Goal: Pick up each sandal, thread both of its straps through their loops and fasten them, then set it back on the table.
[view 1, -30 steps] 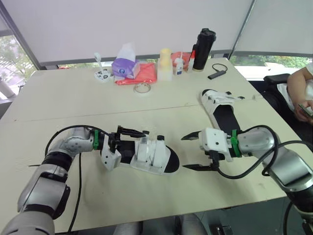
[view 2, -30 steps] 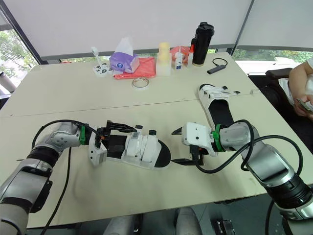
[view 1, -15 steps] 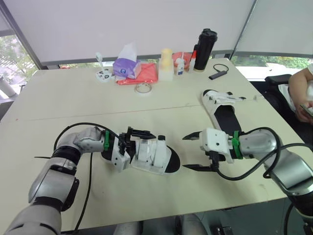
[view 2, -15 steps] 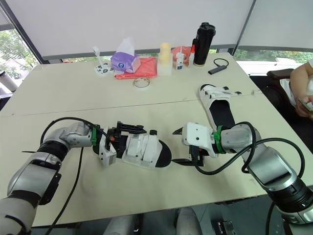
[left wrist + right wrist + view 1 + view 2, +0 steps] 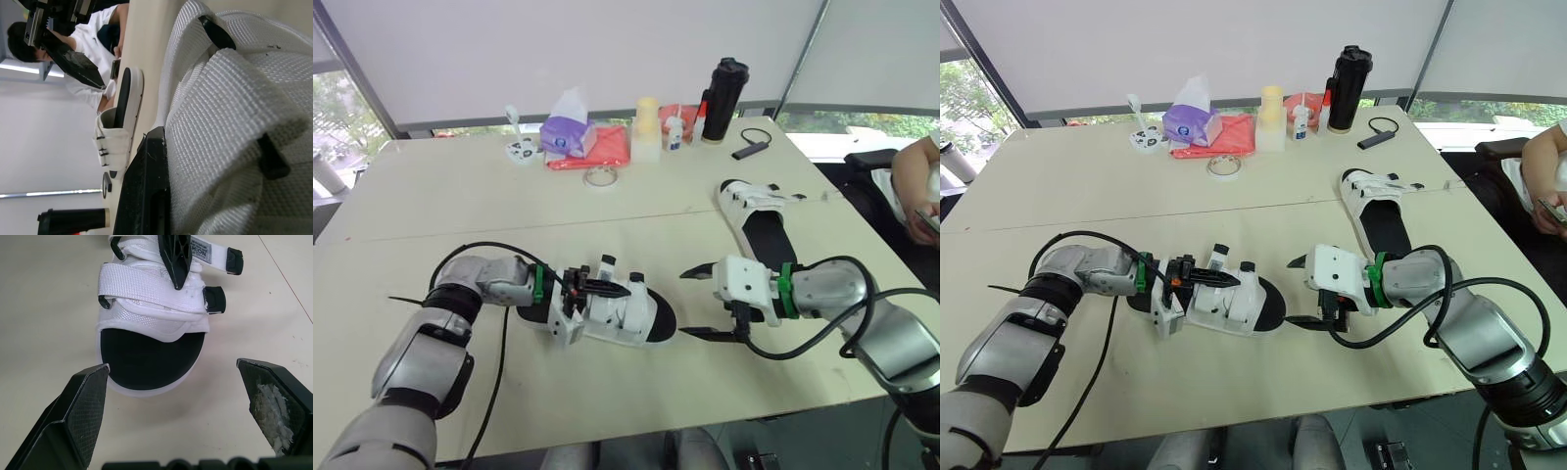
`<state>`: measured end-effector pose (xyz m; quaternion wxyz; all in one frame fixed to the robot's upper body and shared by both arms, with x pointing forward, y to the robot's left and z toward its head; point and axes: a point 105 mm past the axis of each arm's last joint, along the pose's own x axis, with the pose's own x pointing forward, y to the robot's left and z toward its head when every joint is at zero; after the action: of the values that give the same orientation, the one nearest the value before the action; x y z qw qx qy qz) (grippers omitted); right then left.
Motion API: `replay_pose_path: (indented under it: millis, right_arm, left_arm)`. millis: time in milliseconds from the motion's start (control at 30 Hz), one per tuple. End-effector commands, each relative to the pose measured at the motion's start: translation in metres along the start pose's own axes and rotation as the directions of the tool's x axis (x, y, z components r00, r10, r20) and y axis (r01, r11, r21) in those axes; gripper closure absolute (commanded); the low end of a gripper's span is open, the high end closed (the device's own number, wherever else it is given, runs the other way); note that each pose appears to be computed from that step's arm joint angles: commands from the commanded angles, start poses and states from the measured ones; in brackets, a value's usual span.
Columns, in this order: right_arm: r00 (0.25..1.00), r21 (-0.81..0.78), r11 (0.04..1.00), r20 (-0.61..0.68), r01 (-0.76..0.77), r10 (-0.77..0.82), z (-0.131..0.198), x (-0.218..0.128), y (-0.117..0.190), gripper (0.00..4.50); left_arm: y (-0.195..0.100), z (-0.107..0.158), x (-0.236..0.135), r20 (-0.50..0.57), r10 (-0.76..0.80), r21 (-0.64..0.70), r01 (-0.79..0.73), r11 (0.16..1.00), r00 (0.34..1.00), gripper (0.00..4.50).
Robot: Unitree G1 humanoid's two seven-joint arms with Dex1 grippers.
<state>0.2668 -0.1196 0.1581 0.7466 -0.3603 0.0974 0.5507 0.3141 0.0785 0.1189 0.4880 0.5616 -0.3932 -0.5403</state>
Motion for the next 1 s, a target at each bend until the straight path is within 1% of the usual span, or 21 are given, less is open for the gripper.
replay_pose_path:
  millis: [33, 100, 133, 167, 200, 233, 267, 400, 467, 600, 633, 700, 833, 933, 1000]
  right_arm:
    - [0.999, -0.047, 0.999, 0.033, 0.021, -0.02, 0.013, 0.0, 0.0, 0.0]
    - [0.999, -0.046, 0.999, 0.039, 0.023, -0.021, 0.013, 0.003, 0.0, 0.0]
    - [0.999, -0.046, 0.999, 0.041, 0.024, -0.022, 0.013, 0.004, 0.0, 0.0]
    - [0.999, -0.047, 0.999, 0.043, 0.024, -0.022, 0.013, 0.006, 0.0, 0.0]
    - [0.999, -0.047, 0.999, 0.045, 0.025, -0.023, 0.014, 0.007, 0.0, 0.0]
    - [0.998, -0.047, 0.999, 0.049, 0.026, -0.024, 0.014, 0.008, -0.001, 0.0]
    - [0.998, -0.046, 0.999, 0.054, 0.027, -0.024, 0.015, 0.009, -0.001, 0.0]
    - [0.998, -0.046, 0.999, 0.065, 0.029, -0.026, 0.017, 0.014, -0.003, 0.0]
    - [0.997, -0.047, 0.998, 0.067, 0.029, -0.025, 0.017, 0.015, -0.004, 0.0]
    - [0.997, -0.052, 0.998, 0.071, 0.026, -0.022, 0.018, 0.017, -0.004, 0.0]
    - [0.997, -0.052, 0.998, 0.074, 0.026, -0.022, 0.019, 0.018, -0.005, 0.0]
    - [0.997, -0.055, 0.998, 0.079, 0.026, -0.022, 0.02, 0.018, -0.006, 0.0]
    - [0.996, -0.058, 0.998, 0.083, 0.027, -0.022, 0.02, 0.02, -0.007, 0.0]
    - [0.996, -0.061, 0.998, 0.084, 0.03, -0.024, 0.02, 0.02, -0.008, 0.0]
    - [0.996, -0.062, 0.998, 0.083, 0.032, -0.027, 0.02, 0.021, -0.008, 0.0]
  left_arm:
    - [0.034, -0.039, -0.011, -0.226, 0.181, -0.006, -0.187, 0.982, 0.957, 4.49]
    - [0.042, -0.059, -0.019, -0.355, 0.235, -0.047, -0.269, 0.962, 0.905, 4.49]
    - [0.045, -0.07, -0.024, -0.427, 0.255, -0.064, -0.31, 0.949, 0.868, 3.48]
    - [0.046, -0.08, -0.028, -0.495, 0.27, -0.1, -0.363, 0.926, 0.826, 3.15]
    - [0.046, -0.086, -0.03, -0.538, 0.277, -0.135, -0.406, 0.904, 0.796, 2.79]
    - [0.046, -0.09, -0.031, -0.57, 0.277, -0.161, -0.436, 0.886, 0.773, 2.11]
    - [0.046, -0.092, -0.03, -0.598, 0.278, -0.182, -0.466, 0.866, 0.751, 1.72]
    - [0.044, -0.095, -0.023, -0.684, 0.238, -0.263, -0.537, 0.801, 0.69, 1.72]
    - [0.044, -0.093, -0.022, -0.705, 0.224, -0.287, -0.559, 0.778, 0.673, 1.72]
    - [0.047, -0.09, -0.026, -0.726, 0.211, -0.265, -0.549, 0.792, 0.654, 1.72]
    - [0.047, -0.089, -0.028, -0.725, 0.204, -0.269, -0.543, 0.796, 0.658, 1.72]
    - [0.044, -0.088, -0.031, -0.719, 0.175, -0.255, -0.49, 0.834, 0.673, 1.72]
    - [0.044, -0.087, -0.03, -0.7, 0.161, -0.193, -0.402, 0.895, 0.696, 1.72]
    - [0.045, -0.087, -0.029, -0.685, 0.162, -0.159, -0.363, 0.918, 0.711, 1.72]
    - [0.04, -0.083, -0.025, -0.653, 0.137, -0.126, -0.285, 0.95, 0.745, 1.72]
